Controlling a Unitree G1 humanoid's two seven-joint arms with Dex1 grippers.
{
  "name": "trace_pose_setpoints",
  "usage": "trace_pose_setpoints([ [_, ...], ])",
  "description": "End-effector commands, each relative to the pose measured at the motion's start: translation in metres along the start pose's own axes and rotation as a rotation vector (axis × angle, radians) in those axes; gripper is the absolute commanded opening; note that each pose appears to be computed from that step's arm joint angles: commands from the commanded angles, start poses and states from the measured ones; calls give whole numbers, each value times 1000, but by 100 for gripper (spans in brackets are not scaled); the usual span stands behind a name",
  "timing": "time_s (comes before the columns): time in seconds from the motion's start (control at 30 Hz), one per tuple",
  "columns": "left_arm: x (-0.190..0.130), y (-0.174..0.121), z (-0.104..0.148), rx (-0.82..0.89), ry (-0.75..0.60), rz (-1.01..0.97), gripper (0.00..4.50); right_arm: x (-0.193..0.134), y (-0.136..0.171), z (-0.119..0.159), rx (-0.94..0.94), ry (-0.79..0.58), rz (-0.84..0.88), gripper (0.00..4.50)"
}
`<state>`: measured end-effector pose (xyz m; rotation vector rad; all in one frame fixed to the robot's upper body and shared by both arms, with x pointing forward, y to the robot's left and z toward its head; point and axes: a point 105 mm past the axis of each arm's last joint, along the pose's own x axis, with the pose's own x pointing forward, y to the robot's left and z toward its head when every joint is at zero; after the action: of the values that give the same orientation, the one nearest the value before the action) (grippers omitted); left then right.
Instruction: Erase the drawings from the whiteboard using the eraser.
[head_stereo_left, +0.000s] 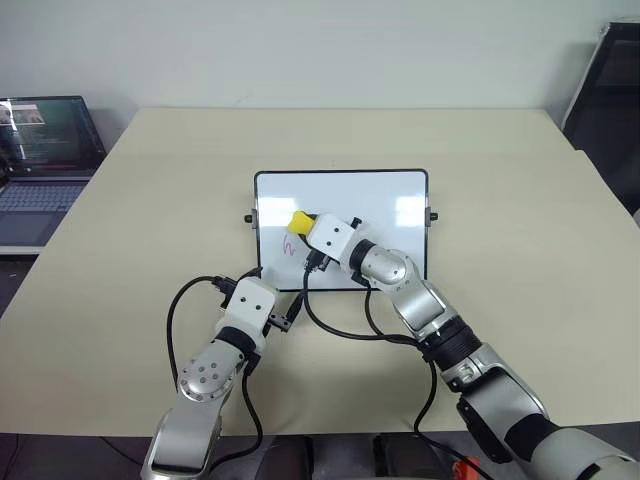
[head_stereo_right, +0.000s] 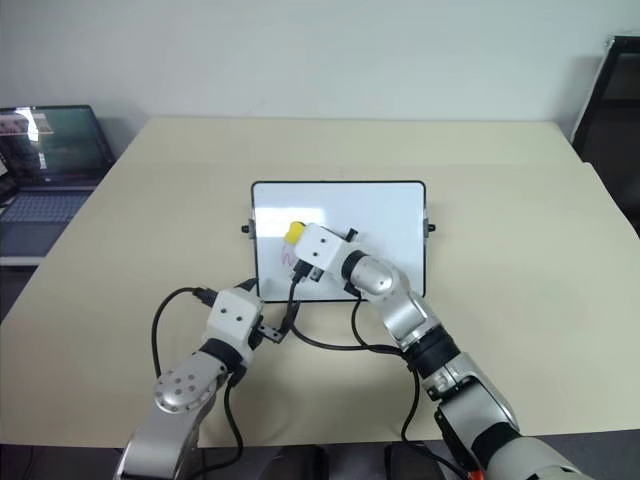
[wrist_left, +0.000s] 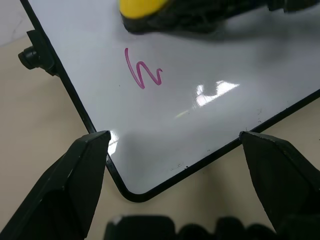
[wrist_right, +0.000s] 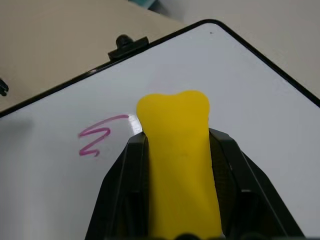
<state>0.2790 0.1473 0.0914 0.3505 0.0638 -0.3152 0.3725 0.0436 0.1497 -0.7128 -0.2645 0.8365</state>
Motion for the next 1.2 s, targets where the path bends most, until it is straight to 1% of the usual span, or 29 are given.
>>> trace_pose_setpoints([
  [0.03, -4, 2, 9, 7, -36, 17, 450, 1, 4, -13, -61, 64, 24, 130],
  [0.1, -4, 1, 10, 8, -38, 17, 450, 0, 7, -17, -101, 76, 33, 130],
  [0.2, -5, 2, 9, 6, -35, 29, 450, -4, 25, -29, -176, 105, 107, 130],
  [0.43, -9, 5, 6, 8, -21, 41, 450, -9, 54, -30, -180, 89, 208, 130],
  [0.5, -11, 5, 5, 8, -17, 44, 450, -9, 58, -29, -177, 84, 220, 130],
  [0.67, -13, 4, 3, 8, -14, 44, 450, 6, 43, -15, -156, 47, 156, 130],
  [0.73, -13, 3, 3, 8, -14, 43, 450, 15, 25, -8, -148, 36, 78, 130],
  [0.83, -14, 3, 3, 8, -15, 41, 450, 21, 10, -4, -147, 28, 20, 130],
  [0.87, -14, 2, 3, 9, -16, 37, 450, 23, -1, -2, -150, 27, -27, 130],
  [0.93, -14, 1, 4, 10, -19, 31, 450, 25, -21, -3, -149, 41, -113, 130],
  [0.97, -14, 1, 5, 11, -21, 29, 450, 25, -25, -5, -148, 49, -131, 130],
  [1.07, -13, 1, 5, 13, -23, 25, 450, 24, -21, -13, -140, 69, -120, 130],
  [1.2, -13, -1, 6, 16, -26, 17, 450, 20, -2, -15, -130, 53, -56, 130],
])
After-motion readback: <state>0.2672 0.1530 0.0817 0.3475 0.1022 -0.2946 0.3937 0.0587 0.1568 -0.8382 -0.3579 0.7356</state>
